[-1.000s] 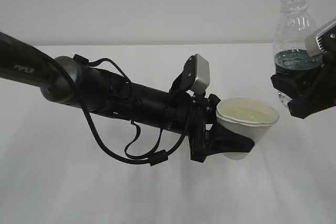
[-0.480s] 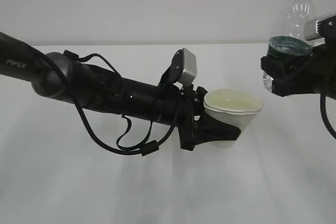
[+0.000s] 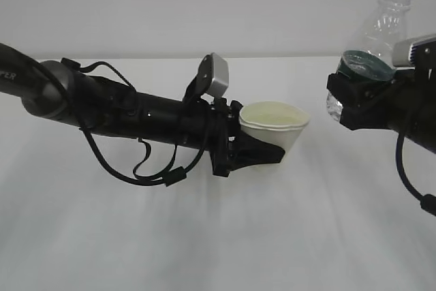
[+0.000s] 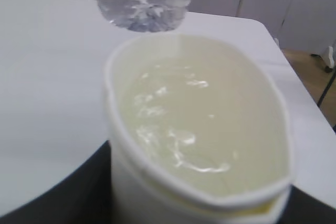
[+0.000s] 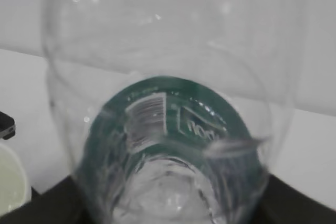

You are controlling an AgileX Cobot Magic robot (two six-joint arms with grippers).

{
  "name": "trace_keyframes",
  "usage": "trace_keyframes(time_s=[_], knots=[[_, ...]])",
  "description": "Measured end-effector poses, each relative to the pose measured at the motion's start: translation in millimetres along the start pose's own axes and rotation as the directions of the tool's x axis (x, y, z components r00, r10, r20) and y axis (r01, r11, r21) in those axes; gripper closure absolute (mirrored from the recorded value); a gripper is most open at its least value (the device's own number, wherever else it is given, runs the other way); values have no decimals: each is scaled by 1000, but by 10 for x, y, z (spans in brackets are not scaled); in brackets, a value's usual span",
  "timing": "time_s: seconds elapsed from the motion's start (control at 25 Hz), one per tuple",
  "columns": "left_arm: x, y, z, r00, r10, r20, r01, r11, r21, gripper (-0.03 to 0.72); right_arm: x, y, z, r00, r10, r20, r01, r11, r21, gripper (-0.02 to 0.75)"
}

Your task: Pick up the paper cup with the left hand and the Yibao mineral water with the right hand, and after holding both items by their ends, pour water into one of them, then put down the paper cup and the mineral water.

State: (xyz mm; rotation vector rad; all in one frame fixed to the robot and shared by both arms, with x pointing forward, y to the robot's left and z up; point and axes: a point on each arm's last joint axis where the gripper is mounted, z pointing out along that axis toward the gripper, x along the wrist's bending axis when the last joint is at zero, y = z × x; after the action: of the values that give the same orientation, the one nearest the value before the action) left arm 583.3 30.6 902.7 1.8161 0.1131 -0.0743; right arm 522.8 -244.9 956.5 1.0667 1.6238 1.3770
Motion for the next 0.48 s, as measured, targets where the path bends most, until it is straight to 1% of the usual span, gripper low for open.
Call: trace_keyframes(time_s=[0.08,0.36,0.48], knots=[[64,-13,-78,1000,-5,-21,5,1000,-2,269,9,-32,-32,1000,-9,4,9,1000,-12,339],[278,-69,-337,993,-27,-116,28,1000,1,269,15,-98,-82,1000,-21,17,21,1000,6,339],[348,-94,-425,988,-22,-152,23,1000,9,270,15,-97,-82,999,-27,17,27,1000,5,339]])
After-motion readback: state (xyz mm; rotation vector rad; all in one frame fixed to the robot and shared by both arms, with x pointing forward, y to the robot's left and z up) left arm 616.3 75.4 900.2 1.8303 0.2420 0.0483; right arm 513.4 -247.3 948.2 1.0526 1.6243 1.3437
